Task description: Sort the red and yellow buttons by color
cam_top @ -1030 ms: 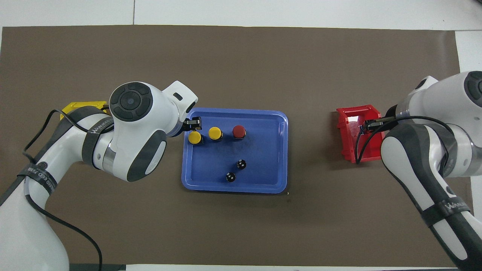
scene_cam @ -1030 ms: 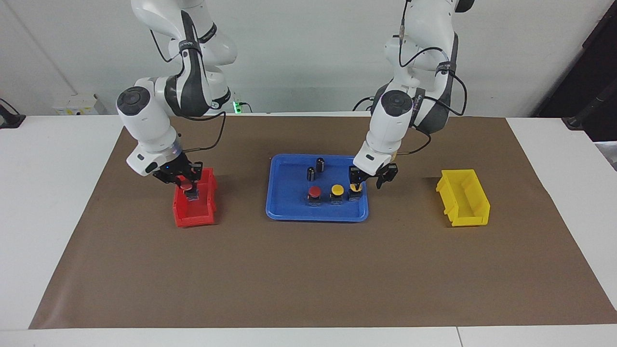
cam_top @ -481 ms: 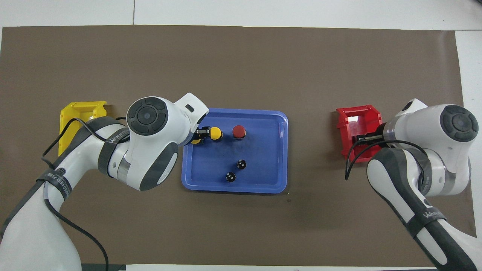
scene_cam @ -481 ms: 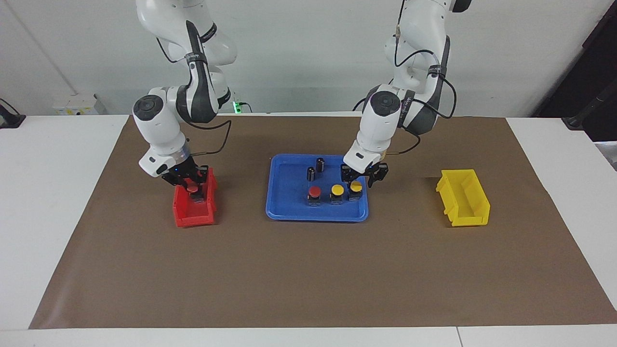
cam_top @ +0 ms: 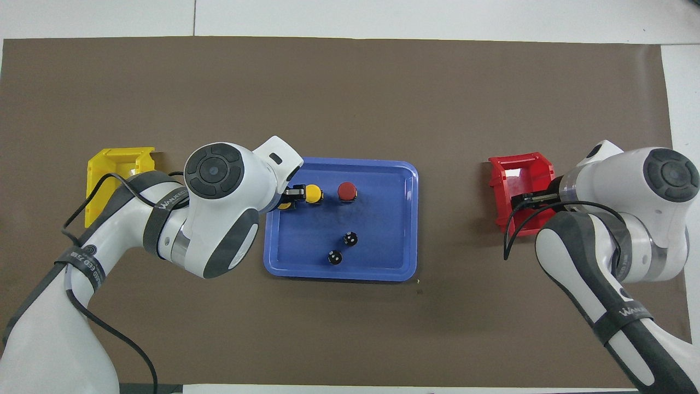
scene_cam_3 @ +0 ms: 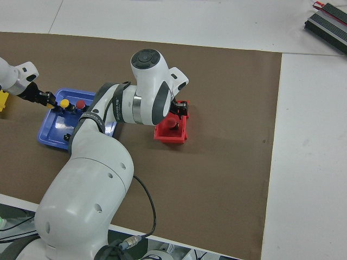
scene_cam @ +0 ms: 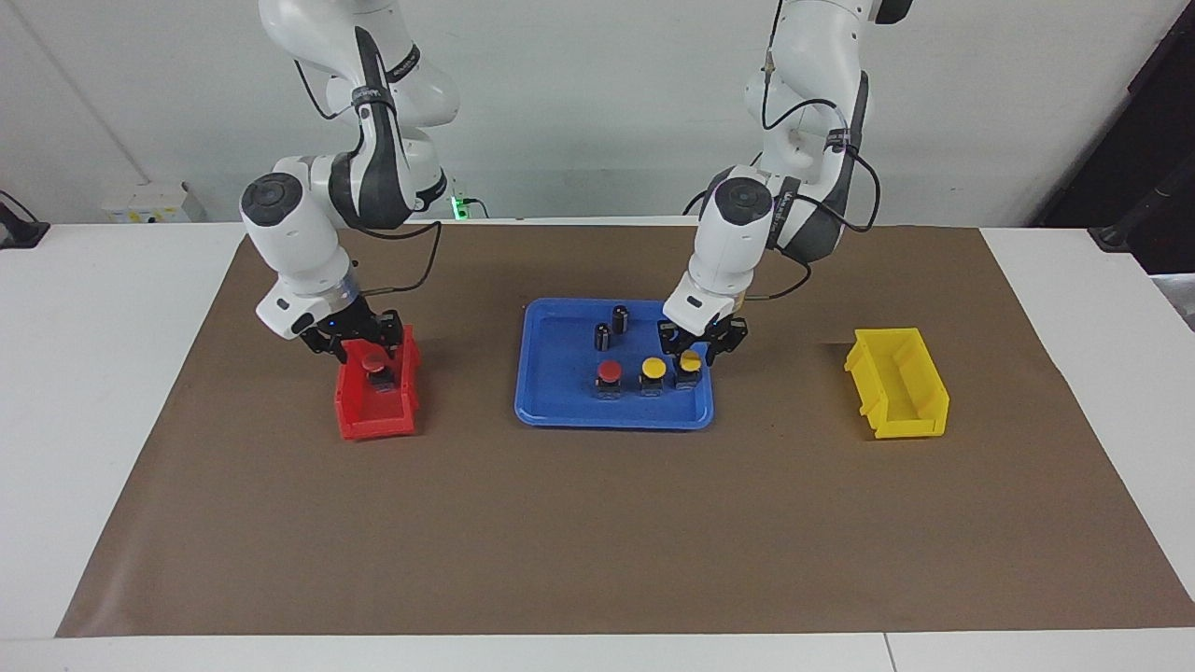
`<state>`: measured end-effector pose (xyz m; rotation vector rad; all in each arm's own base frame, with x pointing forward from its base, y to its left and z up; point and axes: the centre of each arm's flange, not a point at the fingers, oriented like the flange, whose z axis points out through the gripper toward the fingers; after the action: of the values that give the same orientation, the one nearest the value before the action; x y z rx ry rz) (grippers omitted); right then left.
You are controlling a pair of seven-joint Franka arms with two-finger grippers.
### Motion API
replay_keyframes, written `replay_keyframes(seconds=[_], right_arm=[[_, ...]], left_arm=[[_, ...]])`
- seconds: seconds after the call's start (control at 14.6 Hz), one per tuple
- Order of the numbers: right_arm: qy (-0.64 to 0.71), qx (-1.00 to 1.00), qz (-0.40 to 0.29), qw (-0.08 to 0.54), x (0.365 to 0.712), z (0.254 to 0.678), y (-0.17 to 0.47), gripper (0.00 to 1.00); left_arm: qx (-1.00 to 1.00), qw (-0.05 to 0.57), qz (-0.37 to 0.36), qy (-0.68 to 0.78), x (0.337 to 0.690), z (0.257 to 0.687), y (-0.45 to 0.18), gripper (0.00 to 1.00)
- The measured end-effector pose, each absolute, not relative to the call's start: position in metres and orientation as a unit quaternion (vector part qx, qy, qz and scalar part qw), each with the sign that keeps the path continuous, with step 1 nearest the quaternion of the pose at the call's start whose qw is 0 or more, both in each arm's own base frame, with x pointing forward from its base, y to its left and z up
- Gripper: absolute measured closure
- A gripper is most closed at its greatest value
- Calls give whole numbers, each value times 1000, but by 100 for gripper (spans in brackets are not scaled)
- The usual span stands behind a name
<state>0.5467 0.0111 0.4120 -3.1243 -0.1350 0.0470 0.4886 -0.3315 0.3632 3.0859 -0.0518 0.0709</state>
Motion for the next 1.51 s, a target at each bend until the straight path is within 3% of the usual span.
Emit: replay_keyframes(seconds=[0.14, 0.21, 0.27, 0.48, 0.69, 1.1, 1.51], right_arm=[[-45, -999, 22, 8, 558, 452, 13, 15], [-47, -999, 26, 8, 560, 469, 14, 4], [-48, -998, 29, 8, 561, 484, 16, 0], [-54, -998, 29, 8, 564, 522, 31, 0], [-26, -1000, 13, 10, 571, 534, 80, 0], [17, -999, -35, 38, 566, 477, 272, 0], [11, -999, -40, 26, 544, 399, 368, 2]], left_arm=[[999, 29, 25, -11, 488, 364, -333, 59], [999, 30, 27, -8, 490, 367, -334, 59], [999, 31, 28, -5, 493, 372, -334, 59], [1000, 16, 8, 11, 511, 416, -323, 59], [1000, 2, -15, 5, 539, 473, -272, 59], [998, 5, -33, -61, 587, 493, -87, 59], [995, 12, -51, -82, 581, 475, -1, 59]])
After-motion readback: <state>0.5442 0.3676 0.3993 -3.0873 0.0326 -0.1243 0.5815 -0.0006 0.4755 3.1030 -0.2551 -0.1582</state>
